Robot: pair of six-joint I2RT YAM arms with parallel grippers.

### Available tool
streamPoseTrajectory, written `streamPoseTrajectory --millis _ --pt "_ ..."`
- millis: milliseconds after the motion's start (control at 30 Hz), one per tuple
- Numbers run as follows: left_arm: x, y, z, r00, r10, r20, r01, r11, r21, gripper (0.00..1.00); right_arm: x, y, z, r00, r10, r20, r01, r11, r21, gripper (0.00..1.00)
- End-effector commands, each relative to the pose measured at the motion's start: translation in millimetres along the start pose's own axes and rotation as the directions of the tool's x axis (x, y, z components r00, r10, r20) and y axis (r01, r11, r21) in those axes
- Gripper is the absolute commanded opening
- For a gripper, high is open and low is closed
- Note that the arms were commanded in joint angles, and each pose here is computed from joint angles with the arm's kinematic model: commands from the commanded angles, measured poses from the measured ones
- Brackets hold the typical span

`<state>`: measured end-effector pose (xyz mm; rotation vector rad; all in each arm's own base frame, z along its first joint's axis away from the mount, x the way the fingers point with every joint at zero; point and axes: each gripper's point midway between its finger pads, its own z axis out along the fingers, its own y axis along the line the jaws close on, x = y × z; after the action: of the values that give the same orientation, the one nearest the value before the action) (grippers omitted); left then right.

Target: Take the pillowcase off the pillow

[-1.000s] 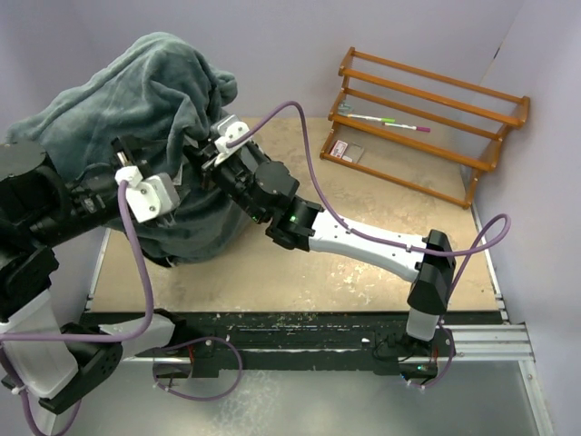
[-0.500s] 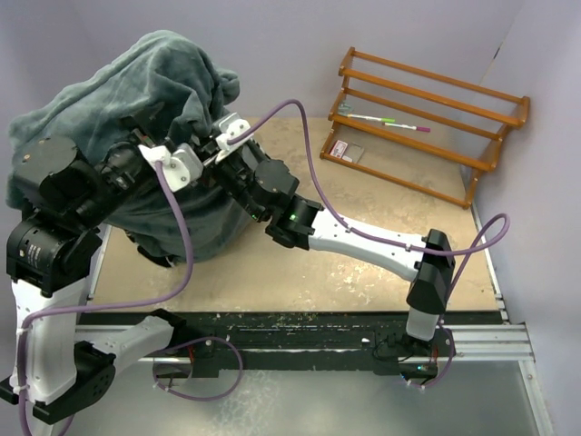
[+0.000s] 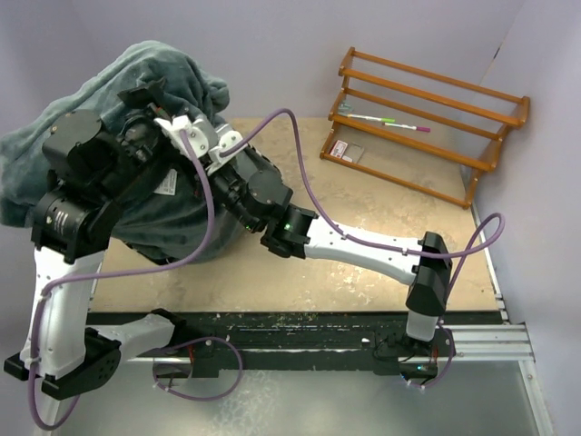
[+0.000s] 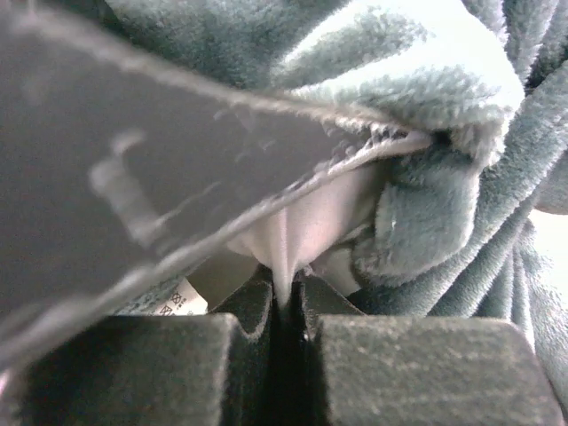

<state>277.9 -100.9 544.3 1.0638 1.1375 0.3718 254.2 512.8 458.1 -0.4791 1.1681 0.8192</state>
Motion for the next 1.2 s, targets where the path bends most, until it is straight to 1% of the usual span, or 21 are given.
streamPoseTrajectory --millis 0,67,100,200,267,333,500,667,800,867,933,1000,1067,1167 --pt "-3.2 22.1 5.4 1.0 -0.018 -0.008 0.017 0.996 -0.082 0.82 -33.7 24.4 -4.8 0.993 0.036 0.113 -0.033 0.999 -0.027 0.0" --pt "-5.8 28.4 8.0 1.0 -0.028 -0.002 0.028 0.994 -0.103 0.76 -27.9 33.2 -7.8 0.994 0.026 0.108 -0.023 0.999 -0.029 0.0" --pt "-7.0 33.4 8.6 0.999 -0.035 0.001 0.034 0.992 -0.123 0.71 -25.5 37.0 -9.6 0.994 0.025 0.106 -0.022 0.999 -0.03 0.0" --pt "-12.5 49.6 7.5 0.999 -0.044 0.013 0.045 0.982 -0.185 0.5 -19.0 45.5 -15.4 0.995 0.023 0.1 -0.02 0.999 -0.031 0.0" --pt "-18.9 57.8 4.9 0.998 -0.058 0.037 0.065 0.975 -0.211 0.38 -13.7 49.9 -18.7 0.995 0.025 0.092 -0.022 0.999 -0.031 0.0" --pt "-21.3 60.8 4.5 0.996 -0.076 0.047 0.085 0.972 -0.219 0.31 -9.5 52.0 -22.7 0.995 0.041 0.092 -0.039 0.999 -0.029 0.0" --pt "-25.0 72.9 -0.7 0.992 -0.109 0.056 0.12 0.957 -0.262 0.17 -7.4 52.0 -40.1 0.986 0.101 0.133 -0.098 0.995 -0.023 0.0" --pt "-37.7 102.0 -7.7 0.979 -0.177 0.102 0.202 0.916 -0.347 0.1 8.0 68.0 -62.2 0.992 0.043 0.119 -0.04 0.999 -0.029 0.0" --pt "-51.1 128.7 -17.3 0.954 -0.251 0.164 0.297 0.862 -0.411 0.04 44.1 89.0 -89.9 0.998 -0.036 0.056 0.037 0.999 -0.029 0.0" --pt "-55.3 139.4 -23.5 0.941 -0.282 0.19 0.338 0.832 -0.439 0.01 61.8 92.6 -105.5 0.999 -0.038 0.028 0.038 0.999 -0.015 0.0" --pt "-53.0 143.8 -24.8 0.932 -0.309 0.189 0.362 0.811 -0.459 0.0 76.1 89.4 -122.2 1.0 -0.013 0.01 0.013 1.0 0.013 0.0" --pt "-48.3 143.0 -23.6 0.93 -0.325 0.172 0.368 0.805 -0.466 0.0 85.9 84.1 -138.3 1.0 0.027 -0.002 -0.027 0.999 0.038 0.0" --pt "-41.8 138.3 -19.8 0.93 -0.338 0.145 0.366 0.807 -0.464 0.0 94.9 77.0 -153.4 0.998 0.058 -0.013 -0.057 0.996 0.069 0.0" --pt "-29.5 127.2 -10.8 0.933 -0.349 0.09 0.35 0.822 -0.45 0.0 112.9 68.8 -178.6 0.998 0.048 -0.049 -0.043 0.994 0.104 0.0"
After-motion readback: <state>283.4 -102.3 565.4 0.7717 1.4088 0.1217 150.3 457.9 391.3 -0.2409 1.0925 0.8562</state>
